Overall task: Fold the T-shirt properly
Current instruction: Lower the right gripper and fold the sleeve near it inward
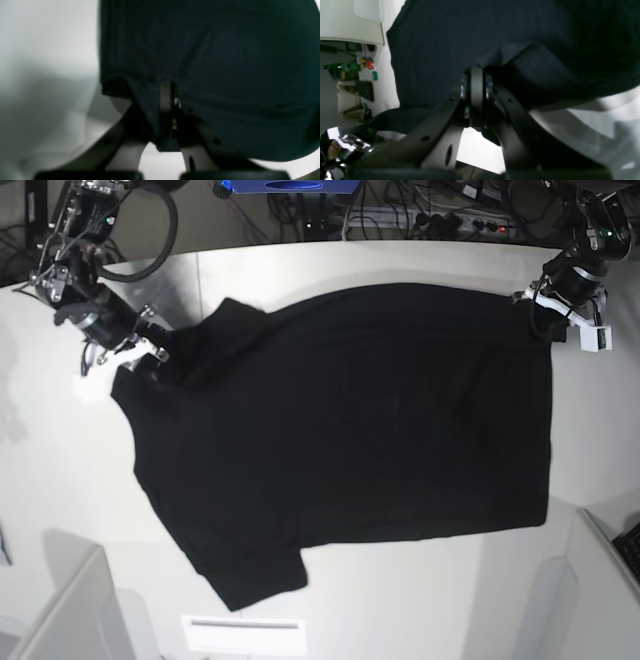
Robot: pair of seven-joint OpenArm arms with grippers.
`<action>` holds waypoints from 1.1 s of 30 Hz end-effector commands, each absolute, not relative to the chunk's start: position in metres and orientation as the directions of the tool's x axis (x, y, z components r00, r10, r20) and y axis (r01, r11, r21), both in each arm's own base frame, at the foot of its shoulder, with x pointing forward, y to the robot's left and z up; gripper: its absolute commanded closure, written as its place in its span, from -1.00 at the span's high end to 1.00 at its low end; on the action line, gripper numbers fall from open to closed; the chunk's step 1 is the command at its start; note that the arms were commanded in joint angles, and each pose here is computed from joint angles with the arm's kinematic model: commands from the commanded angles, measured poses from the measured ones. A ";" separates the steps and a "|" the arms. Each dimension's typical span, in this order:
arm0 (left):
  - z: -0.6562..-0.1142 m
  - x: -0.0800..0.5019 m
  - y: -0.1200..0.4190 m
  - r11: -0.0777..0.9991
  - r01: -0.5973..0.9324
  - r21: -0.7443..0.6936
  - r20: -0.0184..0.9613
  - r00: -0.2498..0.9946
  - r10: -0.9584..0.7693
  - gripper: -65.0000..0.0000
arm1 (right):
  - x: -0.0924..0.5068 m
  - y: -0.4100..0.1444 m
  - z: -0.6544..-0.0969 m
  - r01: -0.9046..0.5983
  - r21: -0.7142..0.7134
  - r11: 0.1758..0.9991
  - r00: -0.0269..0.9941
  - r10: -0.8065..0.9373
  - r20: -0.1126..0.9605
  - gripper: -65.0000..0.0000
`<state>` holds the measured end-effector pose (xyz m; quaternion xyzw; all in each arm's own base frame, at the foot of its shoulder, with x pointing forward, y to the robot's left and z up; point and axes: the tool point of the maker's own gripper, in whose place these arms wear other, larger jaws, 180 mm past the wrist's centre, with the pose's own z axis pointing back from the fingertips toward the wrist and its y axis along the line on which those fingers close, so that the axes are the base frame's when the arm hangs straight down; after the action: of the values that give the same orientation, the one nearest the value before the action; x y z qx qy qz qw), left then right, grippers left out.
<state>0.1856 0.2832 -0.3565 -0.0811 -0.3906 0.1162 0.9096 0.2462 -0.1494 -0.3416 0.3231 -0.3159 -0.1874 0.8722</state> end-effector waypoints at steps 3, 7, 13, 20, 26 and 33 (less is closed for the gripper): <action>-0.345 0.197 0.290 0.954 -0.174 -0.242 0.723 0.623 0.298 -1.00 | 0.259 -0.152 -0.336 0.107 0.696 0.710 0.718 -0.540 0.440 -1.00; -0.339 0.208 0.291 0.953 -0.173 -0.248 0.741 0.601 0.301 -1.00 | 0.275 -0.155 -0.343 0.125 0.713 0.690 0.713 -0.563 0.419 -1.00; -0.349 0.215 0.297 0.941 -0.199 -0.275 0.727 0.597 0.339 -1.00 | 0.295 -0.159 -0.352 0.153 0.736 0.660 0.709 -0.592 0.384 -1.00; -0.352 0.216 0.298 0.937 -0.206 -0.281 0.722 0.598 0.348 -1.00 | 0.311 -0.160 -0.351 0.155 0.750 0.644 0.700 -0.607 0.376 -1.00; -0.345 0.228 0.305 0.923 -0.247 -0.295 0.732 0.562 0.385 -1.00 | 0.327 -0.161 -0.349 0.153 0.764 0.627 0.694 -0.618 0.368 -1.00; -0.356 0.242 0.289 0.918 -0.232 -0.322 0.705 0.589 0.396 -1.00 | 0.341 -0.163 -0.354 0.174 0.773 0.610 0.694 -0.633 0.344 -1.00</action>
<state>0.2370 0.2828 -0.3658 -0.1053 -0.4014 0.1839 0.8910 0.3289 -0.1576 -0.3713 0.3663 -0.2821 -0.2480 0.8513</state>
